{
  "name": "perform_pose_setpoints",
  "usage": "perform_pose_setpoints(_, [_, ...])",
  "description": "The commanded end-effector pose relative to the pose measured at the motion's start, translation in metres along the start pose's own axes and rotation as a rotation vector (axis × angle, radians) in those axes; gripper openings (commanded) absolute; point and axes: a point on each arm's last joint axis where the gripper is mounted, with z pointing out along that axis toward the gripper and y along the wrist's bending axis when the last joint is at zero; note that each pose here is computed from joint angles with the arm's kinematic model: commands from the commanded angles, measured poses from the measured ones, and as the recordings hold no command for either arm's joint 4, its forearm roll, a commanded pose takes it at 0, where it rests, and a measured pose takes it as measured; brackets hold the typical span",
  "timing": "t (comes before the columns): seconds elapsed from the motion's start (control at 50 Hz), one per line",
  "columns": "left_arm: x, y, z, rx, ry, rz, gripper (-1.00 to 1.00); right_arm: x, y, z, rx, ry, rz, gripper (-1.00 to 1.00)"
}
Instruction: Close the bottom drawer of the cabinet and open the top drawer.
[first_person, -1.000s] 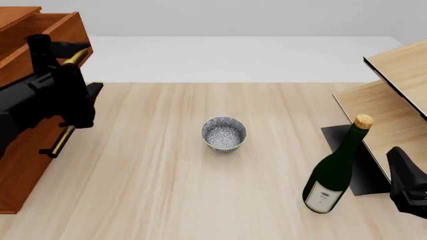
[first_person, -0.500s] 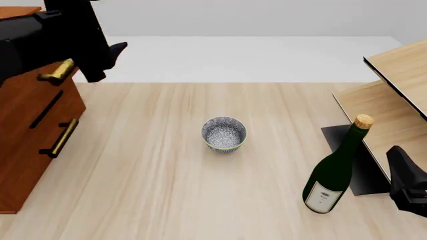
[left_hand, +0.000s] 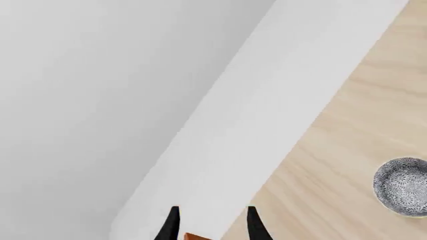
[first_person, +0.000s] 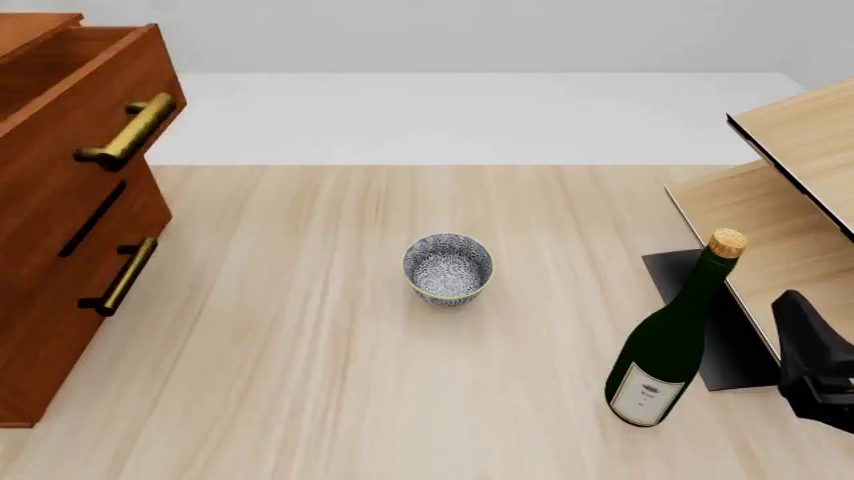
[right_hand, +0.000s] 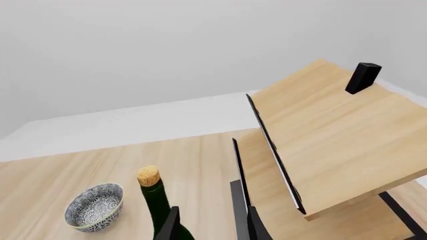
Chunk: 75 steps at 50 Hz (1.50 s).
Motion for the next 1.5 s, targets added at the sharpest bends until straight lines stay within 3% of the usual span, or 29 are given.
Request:
perform_pose_setpoints(0.02, [-0.034,0.03,-0.007,0.055,0.045,-0.251,1.0,0.0,0.0,-0.001,-0.002,-0.001,-0.003,1.0])
perform_pose_setpoints(0.04, [-0.035,0.034,-0.005,0.059,0.065,-0.293,1.0,0.0,0.0,-0.001,-0.002,-0.001,-0.003,1.0])
perform_pose_setpoints(0.08, [-0.03,0.034,-0.007,0.05,0.072,-0.249,1.0,0.0,0.0,0.0,-0.001,-0.001,-0.004,1.0])
perform_pose_setpoints(0.1, [-0.04,0.042,-0.006,0.062,0.09,-0.379,1.0,0.0,0.0,0.0,-0.001,-0.002,-0.006,1.0])
perform_pose_setpoints(0.28, [-0.024,0.053,-0.014,0.04,0.18,-0.43,1.0,0.0,0.0,-0.001,-0.004,-0.003,-0.007,1.0])
perform_pose_setpoints(0.3, [-0.024,0.06,-0.02,0.019,0.184,-0.483,1.0,0.0,0.0,-0.001,-0.004,-0.003,-0.008,1.0])
perform_pose_setpoints(0.34, [-0.02,0.062,-0.025,0.008,0.2,-0.483,1.0,0.0,0.0,-0.001,-0.004,-0.003,-0.008,1.0])
perform_pose_setpoints(0.36, [-0.023,0.066,-0.03,-0.008,0.192,-0.541,1.0,0.0,0.0,-0.002,-0.004,-0.004,-0.01,1.0])
perform_pose_setpoints(0.62, [0.012,0.079,-0.072,-0.136,0.31,-0.595,1.0,0.0,0.0,-0.004,-0.007,-0.007,-0.02,1.0])
perform_pose_setpoints(0.68, [0.016,0.074,-0.074,-0.136,0.326,-0.662,1.0,0.0,0.001,-0.005,-0.011,-0.008,-0.023,1.0])
perform_pose_setpoints(0.72, [0.017,0.072,-0.076,-0.136,0.325,-0.657,1.0,0.0,0.001,-0.006,-0.013,-0.01,-0.026,1.0])
perform_pose_setpoints(0.74, [0.021,0.073,-0.079,-0.153,0.341,-0.7,1.0,0.0,0.001,-0.006,-0.015,-0.009,-0.027,1.0])
perform_pose_setpoints(0.78, [0.027,0.07,-0.081,-0.16,0.351,-0.68,1.0,0.0,0.001,-0.007,-0.015,-0.01,-0.028,1.0])
perform_pose_setpoints(0.9, [0.043,0.055,-0.075,-0.148,0.396,-0.761,1.0,0.0,0.001,-0.007,-0.016,-0.01,-0.03,1.0])
perform_pose_setpoints(0.96, [0.045,0.053,-0.078,-0.16,0.389,-0.746,1.0,0.0,0.001,-0.007,-0.016,-0.011,-0.032,1.0])
perform_pose_setpoints(0.98, [0.048,0.051,-0.076,-0.16,0.397,-0.791,1.0,0.0,0.001,-0.007,-0.016,-0.011,-0.032,1.0])
perform_pose_setpoints(1.0, [0.049,0.051,-0.079,-0.171,0.394,-0.771,1.0,0.0,0.001,-0.008,-0.018,-0.012,-0.035,1.0])
perform_pose_setpoints(1.5, [0.073,0.028,-0.081,-0.186,0.443,-0.9,1.0,0.0,0.001,-0.009,-0.022,-0.013,-0.043,1.0])
